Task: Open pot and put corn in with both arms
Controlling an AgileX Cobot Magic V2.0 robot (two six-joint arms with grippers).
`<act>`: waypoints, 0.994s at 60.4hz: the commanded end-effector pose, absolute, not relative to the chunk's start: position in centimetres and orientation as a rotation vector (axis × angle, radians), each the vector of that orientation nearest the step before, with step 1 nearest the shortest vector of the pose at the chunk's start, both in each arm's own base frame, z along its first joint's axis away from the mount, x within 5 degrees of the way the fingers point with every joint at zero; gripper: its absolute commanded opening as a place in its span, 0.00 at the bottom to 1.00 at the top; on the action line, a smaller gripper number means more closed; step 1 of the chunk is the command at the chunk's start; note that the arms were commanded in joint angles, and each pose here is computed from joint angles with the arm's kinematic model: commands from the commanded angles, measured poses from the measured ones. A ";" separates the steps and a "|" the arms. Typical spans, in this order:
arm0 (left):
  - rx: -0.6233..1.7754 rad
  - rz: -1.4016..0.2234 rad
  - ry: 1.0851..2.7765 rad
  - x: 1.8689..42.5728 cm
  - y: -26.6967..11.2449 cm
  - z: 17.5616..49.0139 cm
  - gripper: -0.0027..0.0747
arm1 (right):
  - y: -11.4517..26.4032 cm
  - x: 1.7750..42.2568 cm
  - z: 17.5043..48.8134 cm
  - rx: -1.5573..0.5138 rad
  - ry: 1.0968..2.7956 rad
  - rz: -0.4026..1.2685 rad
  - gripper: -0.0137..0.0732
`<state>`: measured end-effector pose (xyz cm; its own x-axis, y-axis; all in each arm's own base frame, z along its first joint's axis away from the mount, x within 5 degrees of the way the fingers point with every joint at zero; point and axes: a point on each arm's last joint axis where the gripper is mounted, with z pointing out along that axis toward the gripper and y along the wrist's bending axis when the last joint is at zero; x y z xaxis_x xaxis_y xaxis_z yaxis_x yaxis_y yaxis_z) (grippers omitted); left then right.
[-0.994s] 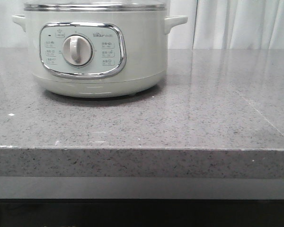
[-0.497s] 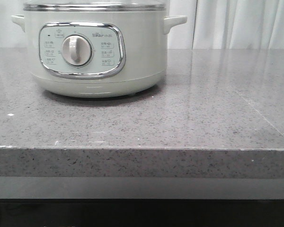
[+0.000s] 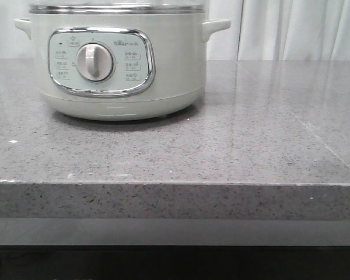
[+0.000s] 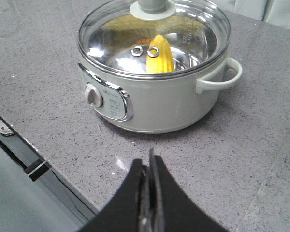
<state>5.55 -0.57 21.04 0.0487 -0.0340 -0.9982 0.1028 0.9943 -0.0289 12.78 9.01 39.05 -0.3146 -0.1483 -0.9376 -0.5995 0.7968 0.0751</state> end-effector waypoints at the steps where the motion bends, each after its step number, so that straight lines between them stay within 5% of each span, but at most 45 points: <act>1: 0.034 -0.106 1.383 5.4 -0.5 21.6 0.01 | 8.9 12.7 40.5 -0.532 1.773 0.518 0.02; 60: 0.019 -0.129 1.448 5.5 -0.5 21.1 0.01 | 9.0 12.9 40.4 -0.534 1.780 0.517 0.02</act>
